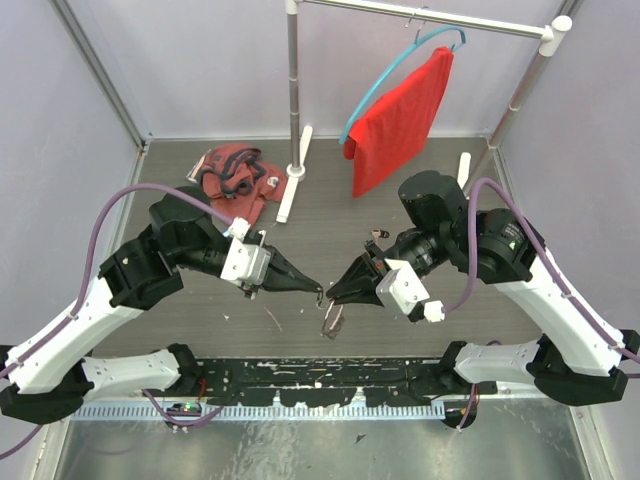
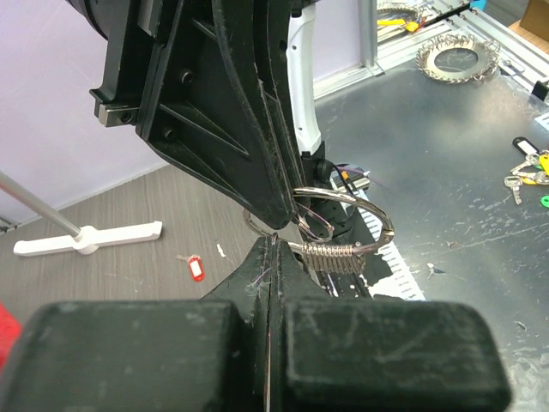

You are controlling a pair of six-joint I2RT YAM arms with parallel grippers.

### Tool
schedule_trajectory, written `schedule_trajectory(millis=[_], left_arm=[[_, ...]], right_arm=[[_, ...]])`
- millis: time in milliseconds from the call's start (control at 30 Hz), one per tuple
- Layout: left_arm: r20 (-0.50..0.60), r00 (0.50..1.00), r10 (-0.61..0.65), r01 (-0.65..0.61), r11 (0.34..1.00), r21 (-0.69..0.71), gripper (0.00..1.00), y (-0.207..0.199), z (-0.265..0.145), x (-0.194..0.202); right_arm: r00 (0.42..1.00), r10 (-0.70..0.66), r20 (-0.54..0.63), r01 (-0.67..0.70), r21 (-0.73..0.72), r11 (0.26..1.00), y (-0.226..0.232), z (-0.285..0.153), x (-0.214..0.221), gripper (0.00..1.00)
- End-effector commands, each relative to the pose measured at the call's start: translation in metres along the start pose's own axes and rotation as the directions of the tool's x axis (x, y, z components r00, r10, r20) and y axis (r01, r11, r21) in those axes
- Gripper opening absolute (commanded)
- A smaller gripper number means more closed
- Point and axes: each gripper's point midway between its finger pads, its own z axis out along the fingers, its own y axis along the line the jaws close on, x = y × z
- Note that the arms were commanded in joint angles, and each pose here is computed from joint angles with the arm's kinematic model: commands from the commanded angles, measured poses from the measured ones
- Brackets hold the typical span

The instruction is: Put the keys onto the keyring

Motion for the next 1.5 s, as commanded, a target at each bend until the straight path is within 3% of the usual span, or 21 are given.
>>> schedule_trajectory(millis=[0, 1467], left_arm=[[0.038, 0.999, 0.025, -0.026, 0.999, 0.019, 0.00, -0.003, -0.003, -0.016], [0.056, 0.998, -0.007, 0.001, 0.994, 0.113, 0.00, -0.018, -0.001, -0.018]], right_arm=[[0.997, -0.065, 0.042, 0.064, 0.025, 0.998, -0.009, -0.003, -0.014, 0.01], [0.997, -0.072, 0.008, 0.071, 0.055, 0.996, -0.012, -0.009, -0.008, 0.01]])
